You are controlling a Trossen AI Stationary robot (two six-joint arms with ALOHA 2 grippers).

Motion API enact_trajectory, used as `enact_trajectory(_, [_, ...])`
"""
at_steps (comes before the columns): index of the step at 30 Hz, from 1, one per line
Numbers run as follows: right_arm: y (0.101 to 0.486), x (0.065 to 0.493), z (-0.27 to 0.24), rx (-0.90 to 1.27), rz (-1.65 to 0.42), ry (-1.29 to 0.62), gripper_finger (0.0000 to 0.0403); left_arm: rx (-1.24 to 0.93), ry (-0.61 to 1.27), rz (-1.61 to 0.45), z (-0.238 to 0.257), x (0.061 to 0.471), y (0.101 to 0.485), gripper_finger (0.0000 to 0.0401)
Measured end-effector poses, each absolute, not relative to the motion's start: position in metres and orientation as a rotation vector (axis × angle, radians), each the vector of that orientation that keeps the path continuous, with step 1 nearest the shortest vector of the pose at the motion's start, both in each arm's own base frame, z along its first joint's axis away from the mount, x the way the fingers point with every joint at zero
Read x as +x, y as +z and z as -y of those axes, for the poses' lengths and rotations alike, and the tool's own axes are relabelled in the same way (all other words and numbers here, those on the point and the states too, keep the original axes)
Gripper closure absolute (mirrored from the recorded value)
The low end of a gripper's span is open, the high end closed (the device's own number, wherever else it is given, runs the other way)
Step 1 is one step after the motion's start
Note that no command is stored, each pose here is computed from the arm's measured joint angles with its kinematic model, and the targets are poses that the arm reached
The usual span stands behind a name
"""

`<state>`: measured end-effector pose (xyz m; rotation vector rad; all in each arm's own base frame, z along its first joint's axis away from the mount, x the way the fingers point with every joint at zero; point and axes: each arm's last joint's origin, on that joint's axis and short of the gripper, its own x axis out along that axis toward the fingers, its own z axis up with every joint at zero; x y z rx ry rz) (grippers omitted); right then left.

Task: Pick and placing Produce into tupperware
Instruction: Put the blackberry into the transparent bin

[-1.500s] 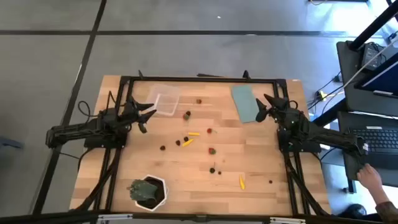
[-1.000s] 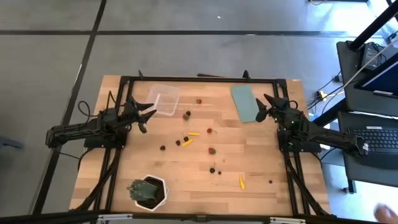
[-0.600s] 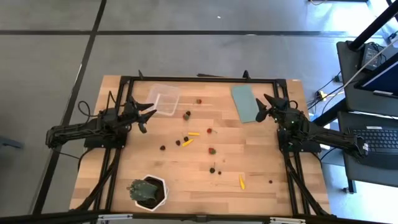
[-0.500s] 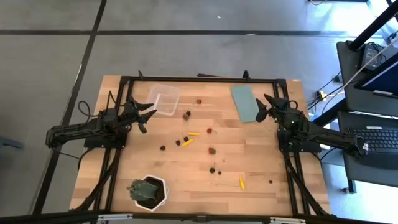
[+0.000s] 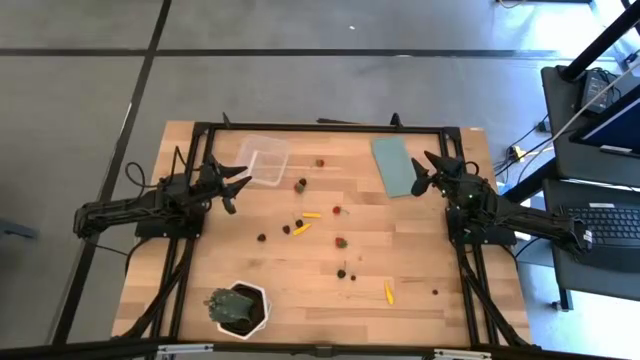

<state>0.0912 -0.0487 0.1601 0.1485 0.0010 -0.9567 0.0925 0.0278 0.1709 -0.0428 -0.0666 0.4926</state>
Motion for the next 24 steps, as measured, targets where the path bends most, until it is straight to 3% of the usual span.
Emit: enact_trajectory(24, [0.1601,0.0912,0.0487,0.149,-0.001,-0.956,0.0148,-0.043,0.493,0.067,-0.0278,0.0925,0.1709,0.0242])
